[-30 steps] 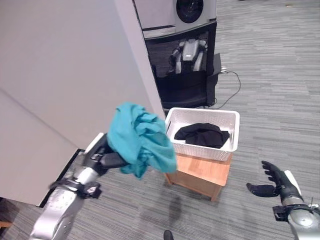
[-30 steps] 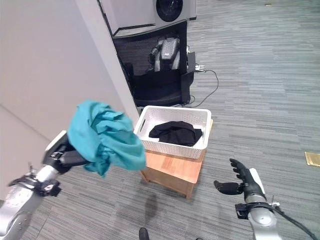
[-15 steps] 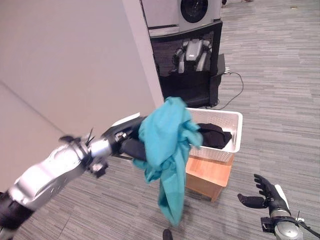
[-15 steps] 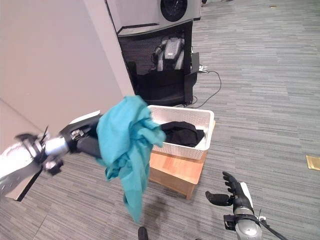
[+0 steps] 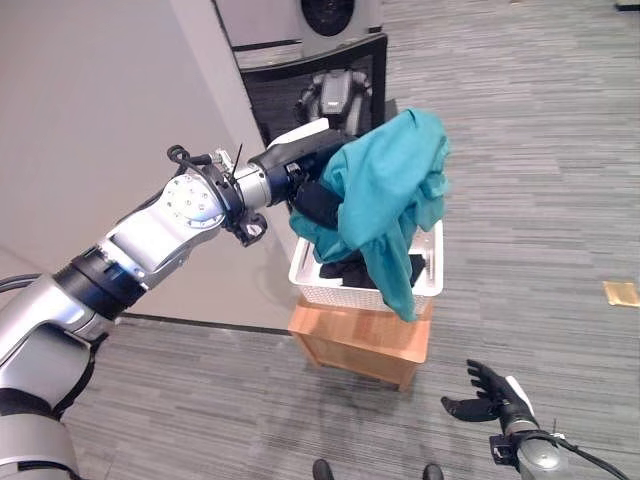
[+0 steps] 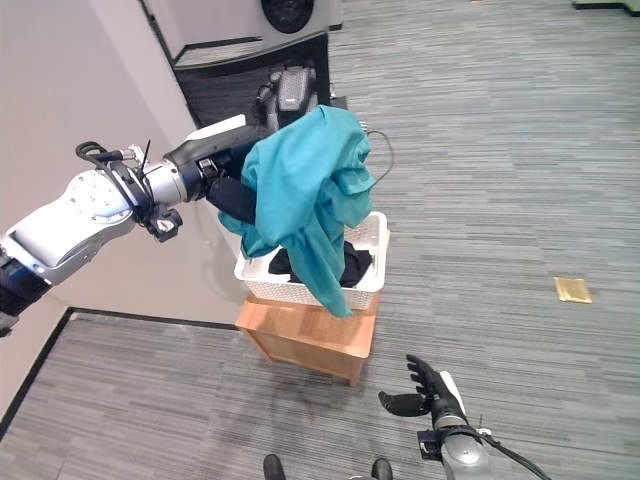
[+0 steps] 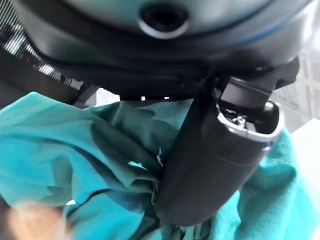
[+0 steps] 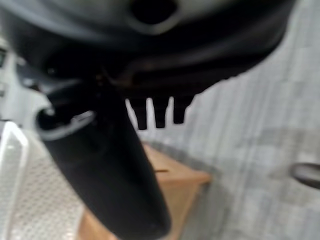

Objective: Pick up bed clothes into laundry basket.

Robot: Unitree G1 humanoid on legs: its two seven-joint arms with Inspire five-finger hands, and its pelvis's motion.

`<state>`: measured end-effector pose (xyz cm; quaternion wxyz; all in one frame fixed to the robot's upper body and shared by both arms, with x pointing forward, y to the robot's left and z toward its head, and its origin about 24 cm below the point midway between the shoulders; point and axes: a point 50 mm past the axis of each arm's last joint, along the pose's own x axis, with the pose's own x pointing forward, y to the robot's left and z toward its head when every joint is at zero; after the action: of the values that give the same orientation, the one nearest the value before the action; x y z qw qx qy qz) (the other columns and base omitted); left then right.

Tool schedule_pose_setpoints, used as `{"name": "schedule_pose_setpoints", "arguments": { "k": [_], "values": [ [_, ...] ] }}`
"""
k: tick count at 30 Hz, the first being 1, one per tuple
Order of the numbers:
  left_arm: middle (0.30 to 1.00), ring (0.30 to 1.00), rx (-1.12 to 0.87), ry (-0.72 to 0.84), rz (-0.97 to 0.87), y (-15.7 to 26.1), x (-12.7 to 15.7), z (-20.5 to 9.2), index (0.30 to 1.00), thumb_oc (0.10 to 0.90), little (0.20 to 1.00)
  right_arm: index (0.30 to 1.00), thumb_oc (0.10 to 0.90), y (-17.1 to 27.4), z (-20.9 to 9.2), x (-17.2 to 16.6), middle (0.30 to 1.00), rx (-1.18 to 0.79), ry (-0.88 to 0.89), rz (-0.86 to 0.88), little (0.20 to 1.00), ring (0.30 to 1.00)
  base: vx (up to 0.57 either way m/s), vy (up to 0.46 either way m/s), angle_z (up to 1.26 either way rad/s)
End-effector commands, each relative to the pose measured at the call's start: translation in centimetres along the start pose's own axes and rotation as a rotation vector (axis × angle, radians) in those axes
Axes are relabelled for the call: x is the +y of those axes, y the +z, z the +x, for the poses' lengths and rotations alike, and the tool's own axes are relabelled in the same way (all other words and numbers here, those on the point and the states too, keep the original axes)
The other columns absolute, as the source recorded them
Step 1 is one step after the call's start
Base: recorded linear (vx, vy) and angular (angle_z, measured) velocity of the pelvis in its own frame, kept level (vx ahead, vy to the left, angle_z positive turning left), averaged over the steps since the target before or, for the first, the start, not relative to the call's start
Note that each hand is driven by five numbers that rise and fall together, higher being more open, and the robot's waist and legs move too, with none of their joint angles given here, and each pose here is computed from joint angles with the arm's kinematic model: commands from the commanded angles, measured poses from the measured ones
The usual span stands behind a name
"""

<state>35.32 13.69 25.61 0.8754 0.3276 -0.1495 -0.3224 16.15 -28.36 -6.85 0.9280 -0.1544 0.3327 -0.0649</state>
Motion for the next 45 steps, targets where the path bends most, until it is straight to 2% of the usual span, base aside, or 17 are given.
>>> {"name": "schedule_pose_setpoints", "arguments": {
  "k": [1, 3, 8, 11, 13, 18, 23, 38, 45],
  "values": [
    [0.3, 0.3, -0.21, 0.351, 0.16, 7.4, 8.7, -1.3, 0.3, 0.4, 0.3, 0.9, 0.8, 0.8, -0.2, -1.1, 0.9, -0.065, -0.006, 0.035, 0.9, 0.9, 0.02, 0.045, -0.18],
    [0.3, 0.3, -0.189, 0.421, 0.164, 6.9, 9.8, -1.8, 0.3, 0.4, 0.3, 0.9, 0.8, -0.5, -0.5, -0.4, 0.9, -0.015, 0.029, 0.046, 0.9, 0.9, 0.02, 0.043, -0.26],
    [0.3, 0.3, -0.125, 0.446, 0.207, 6.2, 10.8, -2.6, 0.3, 0.4, 0.3, 0.9, 0.8, -0.6, -0.4, 0.0, 0.9, -0.008, 0.053, 0.059, 0.9, 0.9, -0.02, 0.02, -0.24],
    [0.3, 0.3, -0.074, 0.468, 0.248, 6.0, 11.9, -3.8, 0.3, 0.4, 0.3, 0.9, 0.8, -0.7, -0.5, -0.2, 0.9, -0.009, 0.049, 0.072, 0.9, 0.9, -0.02, 0.02, -0.16],
    [0.3, 0.3, 0.025, 0.496, 0.309, 5.4, 13.7, -5.4, 0.3, 0.4, 0.3, 0.9, 0.8, -1.0, -0.8, -0.5, 0.9, -0.006, 0.045, 0.082, 0.9, 0.9, -0.01, 0.046, -0.08],
    [0.3, 0.3, 0.132, 0.504, 0.409, 6.1, 15.8, -7.2, 0.3, 0.4, 0.3, 0.9, 0.8, -0.2, -0.9, -1.6, 0.9, -0.038, -0.001, 0.063, 0.9, 0.9, -0.04, 0.056, -0.09],
    [0.3, 0.3, 0.234, 0.453, 0.495, 5.4, 16.2, -8.1, 0.3, 0.4, 0.3, 0.9, 0.8, -0.3, -1.0, -1.9, 0.9, -0.045, -0.016, 0.057, 0.9, 0.9, 0.0, 0.034, 0.04],
    [0.3, 0.3, 0.181, 0.432, 0.609, 7.7, 16.0, -7.1, 0.3, 0.4, 0.3, 0.9, 0.8, -0.6, -1.4, -2.5, 0.9, -0.054, -0.054, 0.071, 0.9, 0.9, 0.03, 0.029, 0.02],
    [0.3, 0.3, 0.105, 0.499, 0.63, 10.3, 16.7, -6.7, 0.3, 0.4, 0.3, 0.9, 0.8, -1.4, -1.6, -2.6, 0.9, -0.03, -0.068, 0.099, 0.9, 0.9, 0.04, 0.005, 0.0]
  ]
}}
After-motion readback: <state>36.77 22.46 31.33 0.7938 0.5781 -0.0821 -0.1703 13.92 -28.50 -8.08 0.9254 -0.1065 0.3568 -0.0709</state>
